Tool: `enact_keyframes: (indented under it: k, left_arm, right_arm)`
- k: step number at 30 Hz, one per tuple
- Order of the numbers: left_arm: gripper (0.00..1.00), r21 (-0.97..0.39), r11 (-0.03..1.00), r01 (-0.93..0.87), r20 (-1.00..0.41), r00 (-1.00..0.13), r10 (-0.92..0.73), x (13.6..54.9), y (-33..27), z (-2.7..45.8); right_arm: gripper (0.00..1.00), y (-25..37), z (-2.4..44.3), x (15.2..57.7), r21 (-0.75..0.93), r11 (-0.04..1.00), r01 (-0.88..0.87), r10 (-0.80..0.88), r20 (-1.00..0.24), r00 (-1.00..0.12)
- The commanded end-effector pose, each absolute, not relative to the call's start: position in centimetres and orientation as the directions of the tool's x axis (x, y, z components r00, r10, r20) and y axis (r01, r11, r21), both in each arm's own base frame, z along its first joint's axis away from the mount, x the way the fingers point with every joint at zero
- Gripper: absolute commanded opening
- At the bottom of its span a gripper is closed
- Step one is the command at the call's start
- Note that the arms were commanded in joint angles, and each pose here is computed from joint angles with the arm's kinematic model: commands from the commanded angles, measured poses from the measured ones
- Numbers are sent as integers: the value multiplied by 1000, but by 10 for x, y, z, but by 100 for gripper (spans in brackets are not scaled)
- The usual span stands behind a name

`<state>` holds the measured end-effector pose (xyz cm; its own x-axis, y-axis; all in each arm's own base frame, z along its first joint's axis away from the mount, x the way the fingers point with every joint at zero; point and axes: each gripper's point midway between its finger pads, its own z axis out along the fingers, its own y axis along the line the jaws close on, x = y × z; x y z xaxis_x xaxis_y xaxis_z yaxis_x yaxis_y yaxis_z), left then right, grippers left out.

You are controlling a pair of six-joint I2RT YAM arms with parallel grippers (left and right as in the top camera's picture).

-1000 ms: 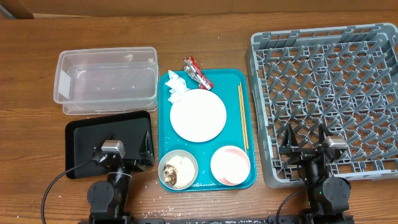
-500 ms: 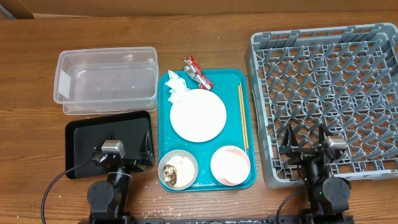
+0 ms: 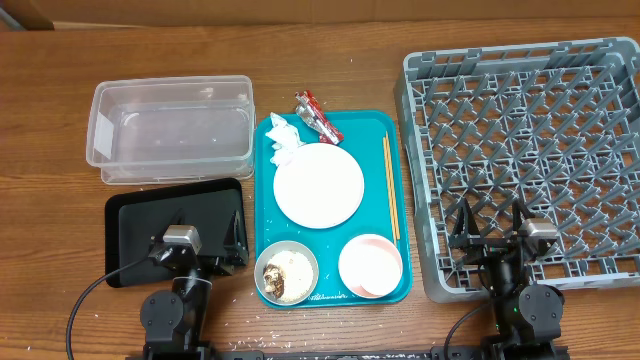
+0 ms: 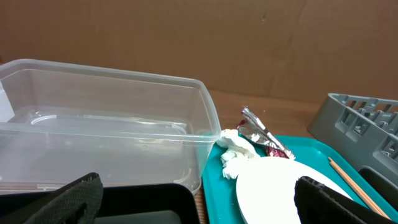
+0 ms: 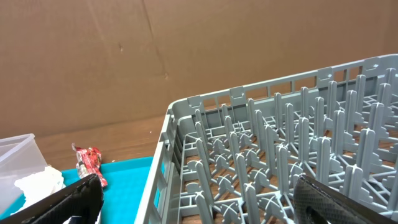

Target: Sort waste into correct bins and load items into the dishwasher

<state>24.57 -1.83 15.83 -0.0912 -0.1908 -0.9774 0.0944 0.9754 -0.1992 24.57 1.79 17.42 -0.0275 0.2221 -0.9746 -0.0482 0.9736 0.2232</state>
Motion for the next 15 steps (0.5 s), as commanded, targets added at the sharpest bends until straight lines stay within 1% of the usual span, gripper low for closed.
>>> enact_keyframes:
  k: [1,9,11,15]
  left_arm:
    - [100,-213,974,81,-974,-92,-205,246,-15,157]
    - [100,-213,974,81,-974,-92,-205,246,-15,157]
    - [100,-215,972,97,-976,-64,-210,246,-17,165]
    - [100,-292,938,184,-956,-96,-279,244,-34,165]
  right_arm:
    - [100,17,173,246,220,975,-43,219,-975,-22]
    - [100,17,173,246,220,975,-43,219,-975,-22]
    - [100,17,173,246,220,975,-43,219,-975,-22]
    - [100,17,174,246,220,974,-45,220,-975,-15]
